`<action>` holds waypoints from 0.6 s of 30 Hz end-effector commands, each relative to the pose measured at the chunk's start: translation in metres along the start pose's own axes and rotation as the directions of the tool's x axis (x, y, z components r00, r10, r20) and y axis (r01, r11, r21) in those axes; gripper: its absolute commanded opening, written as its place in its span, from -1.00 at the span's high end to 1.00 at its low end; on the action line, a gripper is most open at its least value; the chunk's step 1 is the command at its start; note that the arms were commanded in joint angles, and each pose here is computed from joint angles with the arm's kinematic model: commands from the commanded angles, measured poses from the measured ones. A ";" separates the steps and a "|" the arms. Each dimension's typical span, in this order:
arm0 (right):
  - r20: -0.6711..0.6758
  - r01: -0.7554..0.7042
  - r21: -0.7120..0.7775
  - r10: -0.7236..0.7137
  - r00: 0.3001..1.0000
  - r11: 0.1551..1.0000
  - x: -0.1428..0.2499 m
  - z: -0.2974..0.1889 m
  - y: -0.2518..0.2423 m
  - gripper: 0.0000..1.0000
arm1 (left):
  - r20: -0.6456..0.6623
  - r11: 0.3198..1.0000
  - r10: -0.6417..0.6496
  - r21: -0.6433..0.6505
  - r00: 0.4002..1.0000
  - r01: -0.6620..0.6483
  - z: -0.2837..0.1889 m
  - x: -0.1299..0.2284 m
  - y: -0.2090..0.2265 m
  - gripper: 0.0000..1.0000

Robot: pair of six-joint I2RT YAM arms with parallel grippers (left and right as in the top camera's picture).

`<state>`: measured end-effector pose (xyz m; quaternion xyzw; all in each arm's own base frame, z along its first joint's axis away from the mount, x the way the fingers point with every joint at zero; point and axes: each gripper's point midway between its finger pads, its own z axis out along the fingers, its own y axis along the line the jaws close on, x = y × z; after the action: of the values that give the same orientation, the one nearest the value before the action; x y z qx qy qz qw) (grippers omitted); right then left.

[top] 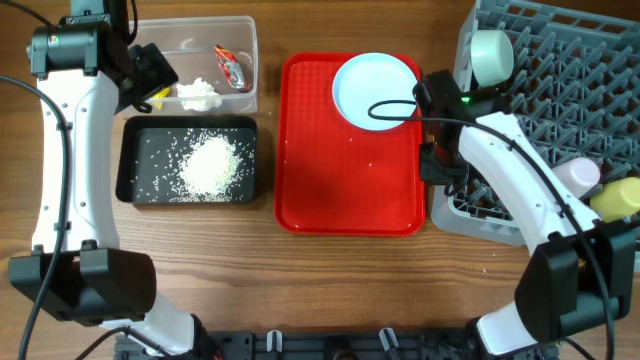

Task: Sort waste into correct bins and load items into the dishwasher rack
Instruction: 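Move the right gripper to the white plate and grasp its edge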

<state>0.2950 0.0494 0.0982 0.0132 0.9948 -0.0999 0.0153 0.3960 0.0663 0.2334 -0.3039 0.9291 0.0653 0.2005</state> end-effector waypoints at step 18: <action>-0.088 0.046 0.076 -0.039 0.995 0.996 0.029 0.007 -0.017 0.63 | 0.020 1.000 -0.016 -0.009 1.000 0.016 -0.006 -0.002 0.006 -0.99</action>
<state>0.2648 0.0425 0.0882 -0.0112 0.9928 -0.1107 -0.0433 0.3960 0.0663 0.2334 -0.3039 0.9291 0.0653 0.2003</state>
